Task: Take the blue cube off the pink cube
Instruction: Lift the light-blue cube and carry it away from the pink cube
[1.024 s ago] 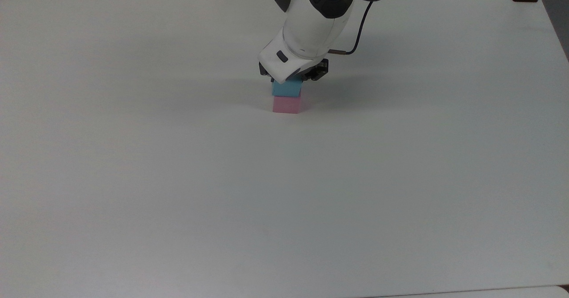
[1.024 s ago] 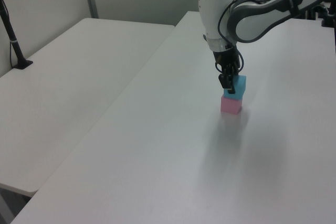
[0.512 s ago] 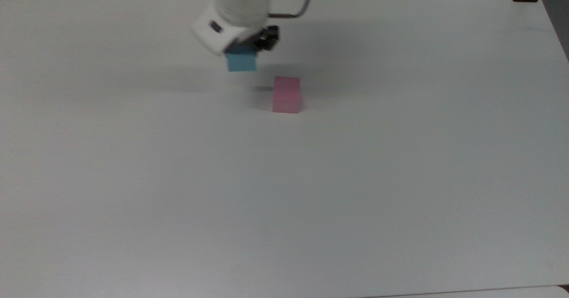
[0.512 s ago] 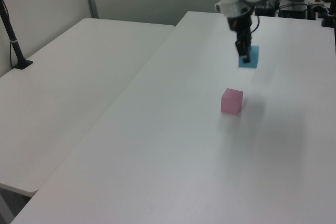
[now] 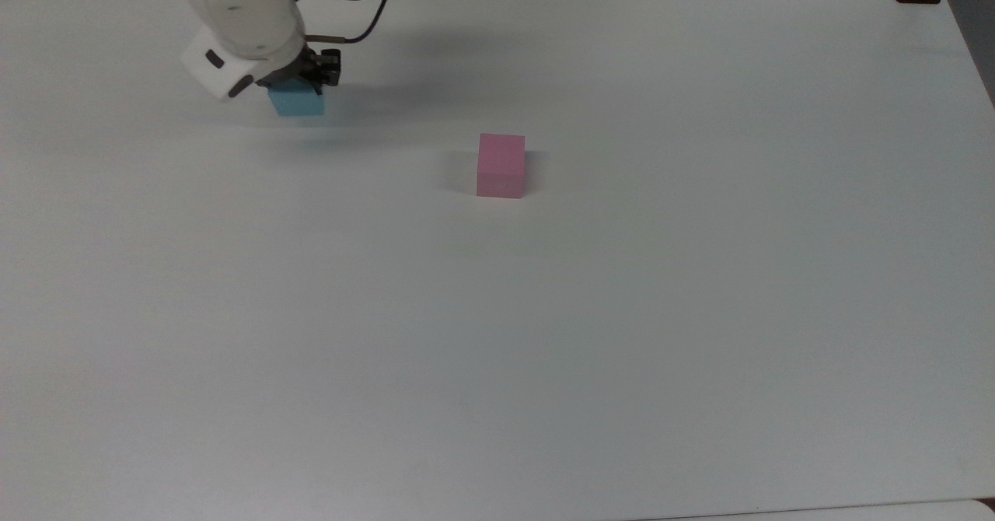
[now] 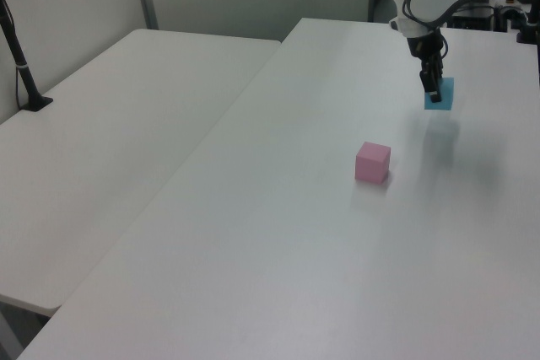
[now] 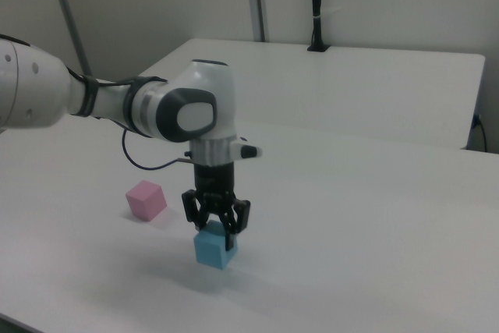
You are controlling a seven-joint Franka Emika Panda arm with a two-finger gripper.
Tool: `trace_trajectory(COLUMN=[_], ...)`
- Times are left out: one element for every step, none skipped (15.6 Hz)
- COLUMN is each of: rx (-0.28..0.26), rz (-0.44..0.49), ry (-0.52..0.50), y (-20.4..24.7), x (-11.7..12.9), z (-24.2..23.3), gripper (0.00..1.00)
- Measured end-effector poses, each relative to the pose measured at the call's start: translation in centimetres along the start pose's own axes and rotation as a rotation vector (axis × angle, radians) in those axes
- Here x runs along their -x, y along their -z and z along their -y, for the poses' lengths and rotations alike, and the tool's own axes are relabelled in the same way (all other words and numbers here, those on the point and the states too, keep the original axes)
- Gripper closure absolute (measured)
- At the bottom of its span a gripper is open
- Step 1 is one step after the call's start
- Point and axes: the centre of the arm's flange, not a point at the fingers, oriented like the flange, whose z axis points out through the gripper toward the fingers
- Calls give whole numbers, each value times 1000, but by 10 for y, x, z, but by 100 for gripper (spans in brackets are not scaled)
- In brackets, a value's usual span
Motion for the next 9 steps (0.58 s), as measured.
trace_trajectory(rx=[-6, -10, -11, -10, -7, -2, 0, 0, 0], rz=[2, 1, -5, -12, -18, -23, -21, -15, -9], ry=[6, 11, 14, 15, 14, 16, 16, 16, 17], y=[-2, -4, -5, -8, -13, -22, -28, -33, -37], x=[3, 6, 7, 8, 8, 6, 6, 6, 5], z=[-10, -18, -23, -27, -28, -30, -32, -34, -35], gripper=[43, 43, 43, 43, 42, 41, 35, 25, 15])
